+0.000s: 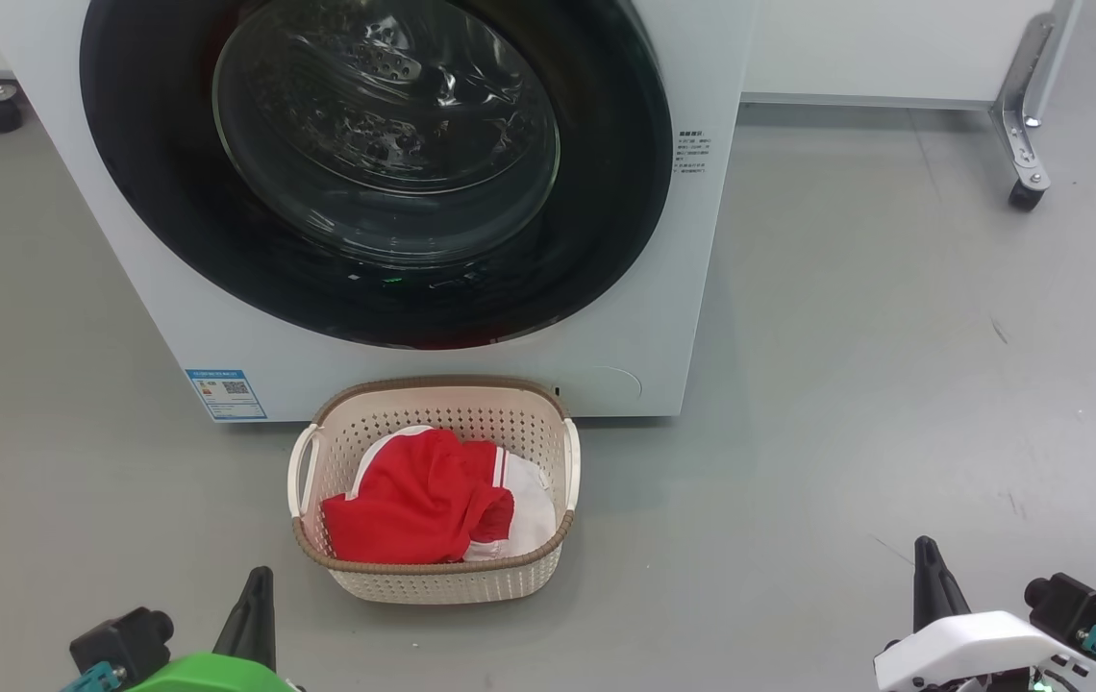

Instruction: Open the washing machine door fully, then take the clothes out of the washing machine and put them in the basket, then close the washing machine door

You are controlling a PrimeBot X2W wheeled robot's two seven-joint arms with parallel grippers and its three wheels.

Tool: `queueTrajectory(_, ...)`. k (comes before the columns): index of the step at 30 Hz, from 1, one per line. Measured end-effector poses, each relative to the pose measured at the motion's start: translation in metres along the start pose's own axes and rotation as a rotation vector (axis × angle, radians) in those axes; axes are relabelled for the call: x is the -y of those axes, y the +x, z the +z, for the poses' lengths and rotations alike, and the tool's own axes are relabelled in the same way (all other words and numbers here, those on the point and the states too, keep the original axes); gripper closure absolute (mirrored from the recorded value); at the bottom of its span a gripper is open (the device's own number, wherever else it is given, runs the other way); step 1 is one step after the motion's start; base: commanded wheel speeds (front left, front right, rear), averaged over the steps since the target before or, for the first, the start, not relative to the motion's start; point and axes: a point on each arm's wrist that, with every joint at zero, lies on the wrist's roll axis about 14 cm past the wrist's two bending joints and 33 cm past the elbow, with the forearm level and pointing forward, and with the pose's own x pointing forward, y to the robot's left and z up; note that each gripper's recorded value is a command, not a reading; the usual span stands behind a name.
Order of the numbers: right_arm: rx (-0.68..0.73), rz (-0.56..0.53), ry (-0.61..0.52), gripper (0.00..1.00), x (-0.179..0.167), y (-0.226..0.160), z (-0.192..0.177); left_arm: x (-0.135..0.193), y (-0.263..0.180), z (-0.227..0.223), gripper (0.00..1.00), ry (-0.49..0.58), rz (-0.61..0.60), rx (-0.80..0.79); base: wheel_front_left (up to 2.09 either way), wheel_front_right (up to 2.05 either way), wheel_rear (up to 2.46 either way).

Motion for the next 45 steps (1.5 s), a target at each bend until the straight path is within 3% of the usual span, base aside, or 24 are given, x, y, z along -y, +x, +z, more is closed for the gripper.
queueTrajectory(45,0.038,0.011,0.600,1.00,0.012,0.018,0.040,-0.010,0.018,0.035,1.00,-0.600,-0.022,0.056,0.00,0.00,0.00)
